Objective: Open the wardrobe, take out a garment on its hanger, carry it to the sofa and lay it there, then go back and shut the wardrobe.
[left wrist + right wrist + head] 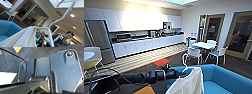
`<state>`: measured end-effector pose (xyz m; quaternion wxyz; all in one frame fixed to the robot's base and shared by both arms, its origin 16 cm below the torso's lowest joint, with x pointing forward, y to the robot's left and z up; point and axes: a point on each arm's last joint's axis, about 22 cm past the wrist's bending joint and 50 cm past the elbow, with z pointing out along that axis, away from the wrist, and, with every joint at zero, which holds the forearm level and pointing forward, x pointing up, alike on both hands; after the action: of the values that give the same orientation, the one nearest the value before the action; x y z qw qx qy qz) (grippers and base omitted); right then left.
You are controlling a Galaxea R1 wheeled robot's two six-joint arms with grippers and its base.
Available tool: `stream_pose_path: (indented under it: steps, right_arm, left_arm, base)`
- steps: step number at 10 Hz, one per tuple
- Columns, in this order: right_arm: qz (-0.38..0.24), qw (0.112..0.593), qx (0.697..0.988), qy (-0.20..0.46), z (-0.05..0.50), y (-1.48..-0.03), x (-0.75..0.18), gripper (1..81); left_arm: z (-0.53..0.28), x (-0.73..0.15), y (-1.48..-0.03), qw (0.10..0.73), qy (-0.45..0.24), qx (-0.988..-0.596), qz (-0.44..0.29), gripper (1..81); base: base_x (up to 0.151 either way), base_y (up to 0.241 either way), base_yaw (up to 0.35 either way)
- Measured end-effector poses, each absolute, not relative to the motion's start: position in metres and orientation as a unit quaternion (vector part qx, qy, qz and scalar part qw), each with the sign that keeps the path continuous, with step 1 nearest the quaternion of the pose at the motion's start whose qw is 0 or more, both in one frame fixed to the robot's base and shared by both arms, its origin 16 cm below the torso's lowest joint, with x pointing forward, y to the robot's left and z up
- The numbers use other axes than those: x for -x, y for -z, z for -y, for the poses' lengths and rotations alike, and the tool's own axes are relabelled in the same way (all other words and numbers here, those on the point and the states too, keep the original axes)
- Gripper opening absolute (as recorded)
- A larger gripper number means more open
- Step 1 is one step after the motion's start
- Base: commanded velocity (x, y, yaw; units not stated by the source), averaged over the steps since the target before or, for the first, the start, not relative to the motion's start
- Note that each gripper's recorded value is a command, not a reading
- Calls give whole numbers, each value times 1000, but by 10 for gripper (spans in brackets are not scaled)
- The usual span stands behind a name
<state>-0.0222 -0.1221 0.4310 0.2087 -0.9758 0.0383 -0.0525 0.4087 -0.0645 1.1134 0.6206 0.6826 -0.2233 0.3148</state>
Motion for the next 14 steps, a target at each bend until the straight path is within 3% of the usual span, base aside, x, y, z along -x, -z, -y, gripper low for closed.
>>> stream_pose_path:
  steps: [14]
  right_arm:
    - [-38, 209, 976, 53, 122, -431, 22, 811]
  left_arm:
    - [56, -411, -1113, 616, -321, -684, 224, 10]
  base:
    - [0, 0, -236]
